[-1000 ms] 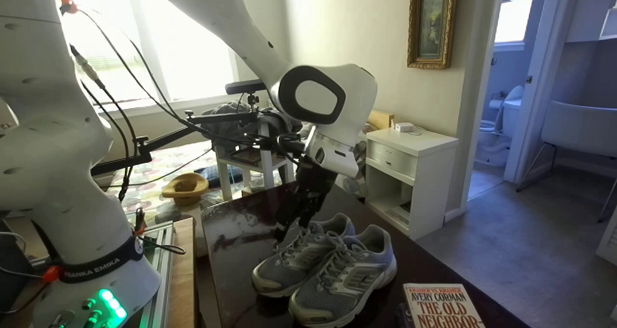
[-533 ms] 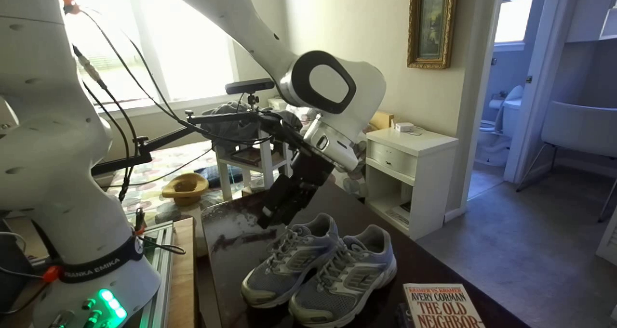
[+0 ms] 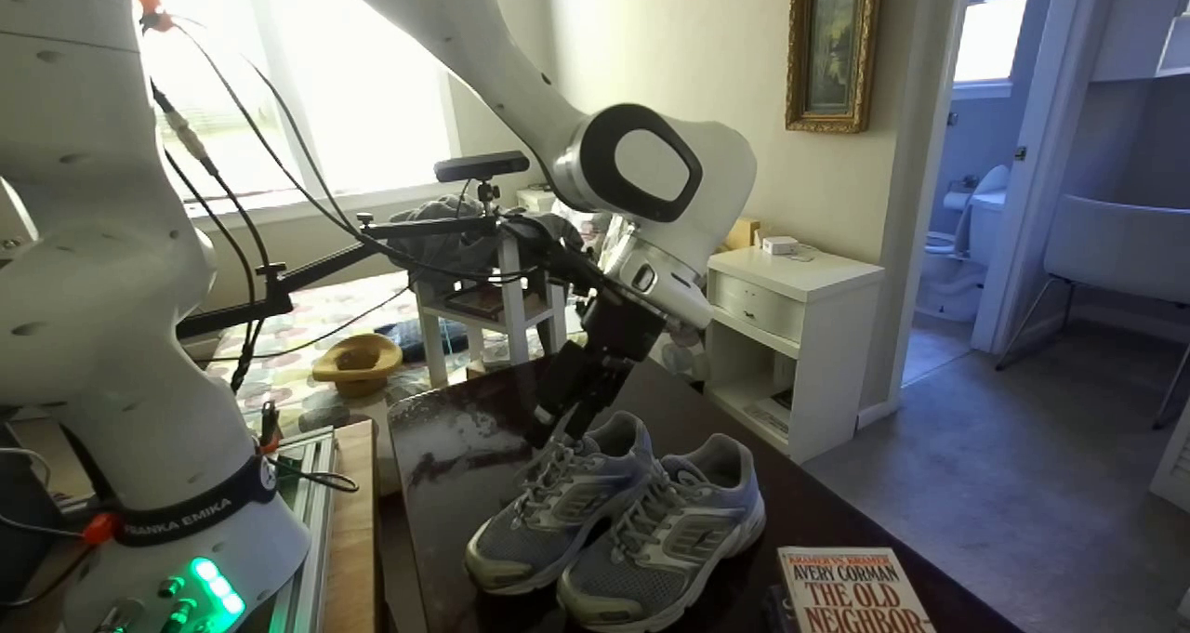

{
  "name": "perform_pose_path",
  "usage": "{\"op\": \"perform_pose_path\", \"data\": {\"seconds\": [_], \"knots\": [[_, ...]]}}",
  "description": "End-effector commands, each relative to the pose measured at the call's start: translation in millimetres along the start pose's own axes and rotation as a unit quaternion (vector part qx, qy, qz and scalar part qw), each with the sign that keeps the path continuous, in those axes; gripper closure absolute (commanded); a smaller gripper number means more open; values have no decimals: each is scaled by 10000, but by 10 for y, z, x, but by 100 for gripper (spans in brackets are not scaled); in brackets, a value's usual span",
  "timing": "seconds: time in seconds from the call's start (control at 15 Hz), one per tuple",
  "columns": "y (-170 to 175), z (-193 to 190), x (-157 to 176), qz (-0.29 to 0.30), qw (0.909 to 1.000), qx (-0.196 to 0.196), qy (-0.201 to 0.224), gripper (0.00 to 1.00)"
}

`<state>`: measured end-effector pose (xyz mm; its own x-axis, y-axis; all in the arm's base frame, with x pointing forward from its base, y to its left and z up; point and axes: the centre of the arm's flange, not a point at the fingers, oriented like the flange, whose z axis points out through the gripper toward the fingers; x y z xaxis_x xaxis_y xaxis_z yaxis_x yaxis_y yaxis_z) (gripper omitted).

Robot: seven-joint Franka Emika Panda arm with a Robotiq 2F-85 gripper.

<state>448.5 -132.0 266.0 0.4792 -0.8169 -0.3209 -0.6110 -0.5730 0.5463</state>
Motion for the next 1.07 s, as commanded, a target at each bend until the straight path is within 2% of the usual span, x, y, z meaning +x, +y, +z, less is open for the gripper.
{"op": "perform_pose_path", "data": {"seconds": [0.0, 0.2, 0.4, 0.67, 1.0], "knots": [[-150, 28, 100, -123, 9995, 87, 290, 0], [-224, 38, 113, -211, 9986, 212, 429, 0], [-253, 40, 74, -290, 9987, 199, 368, 0], [-244, 35, 27, -355, 9990, 50, 263, 0], [-199, 77, -50, -290, 9988, -390, 31, 0]]}}
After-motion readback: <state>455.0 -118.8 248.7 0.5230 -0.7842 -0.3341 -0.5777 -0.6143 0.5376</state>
